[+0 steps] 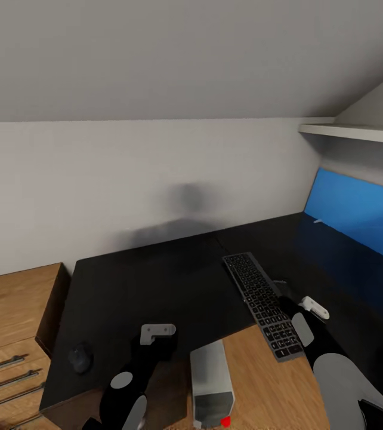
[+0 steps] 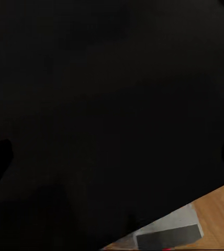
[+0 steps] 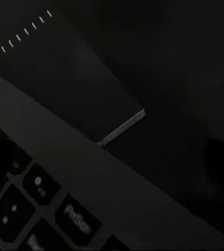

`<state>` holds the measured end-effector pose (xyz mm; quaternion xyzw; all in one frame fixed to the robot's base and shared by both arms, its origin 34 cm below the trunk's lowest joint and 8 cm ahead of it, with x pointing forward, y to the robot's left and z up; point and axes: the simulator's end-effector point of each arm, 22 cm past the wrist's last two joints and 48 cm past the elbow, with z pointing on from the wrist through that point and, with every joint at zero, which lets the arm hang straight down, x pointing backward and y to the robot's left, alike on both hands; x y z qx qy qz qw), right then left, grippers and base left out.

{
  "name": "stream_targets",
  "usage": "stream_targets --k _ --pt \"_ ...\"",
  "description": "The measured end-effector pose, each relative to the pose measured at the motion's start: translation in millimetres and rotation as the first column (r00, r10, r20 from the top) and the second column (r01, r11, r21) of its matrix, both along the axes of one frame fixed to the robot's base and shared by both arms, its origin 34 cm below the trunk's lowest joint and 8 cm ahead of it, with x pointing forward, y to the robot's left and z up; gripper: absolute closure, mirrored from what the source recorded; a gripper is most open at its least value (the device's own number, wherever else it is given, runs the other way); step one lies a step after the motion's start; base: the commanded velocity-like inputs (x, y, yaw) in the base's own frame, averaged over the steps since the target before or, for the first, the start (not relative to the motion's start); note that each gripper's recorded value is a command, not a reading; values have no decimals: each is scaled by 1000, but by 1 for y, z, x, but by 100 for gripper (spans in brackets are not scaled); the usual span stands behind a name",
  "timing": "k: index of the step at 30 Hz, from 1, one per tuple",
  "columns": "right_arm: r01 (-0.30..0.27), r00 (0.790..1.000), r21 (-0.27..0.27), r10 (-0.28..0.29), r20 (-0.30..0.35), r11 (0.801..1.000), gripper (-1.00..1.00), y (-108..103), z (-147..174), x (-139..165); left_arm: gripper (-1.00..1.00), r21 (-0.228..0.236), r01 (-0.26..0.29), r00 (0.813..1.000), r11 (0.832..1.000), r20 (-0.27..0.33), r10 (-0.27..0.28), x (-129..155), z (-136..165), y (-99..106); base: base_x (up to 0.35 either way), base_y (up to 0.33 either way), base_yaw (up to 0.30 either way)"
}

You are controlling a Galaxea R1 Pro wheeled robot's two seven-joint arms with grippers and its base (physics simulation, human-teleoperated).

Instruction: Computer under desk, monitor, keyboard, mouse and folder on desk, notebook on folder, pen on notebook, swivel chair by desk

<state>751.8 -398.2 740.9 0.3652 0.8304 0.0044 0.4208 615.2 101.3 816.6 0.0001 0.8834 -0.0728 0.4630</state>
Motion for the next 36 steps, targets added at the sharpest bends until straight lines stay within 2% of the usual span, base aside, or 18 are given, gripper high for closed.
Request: stream_targets --k 8,36 --pt "-1 1000 -2 1 2 1000 -100 0 1 1 -100 0 0 1000 1000 0 0 0 0 0 -110 112 0" --pt "-1 1000 -1 1 2 1000 -100 1 1 1 -100 2 1 1000 1000 -11 -1 -2 -5 -1 -36 30 0"
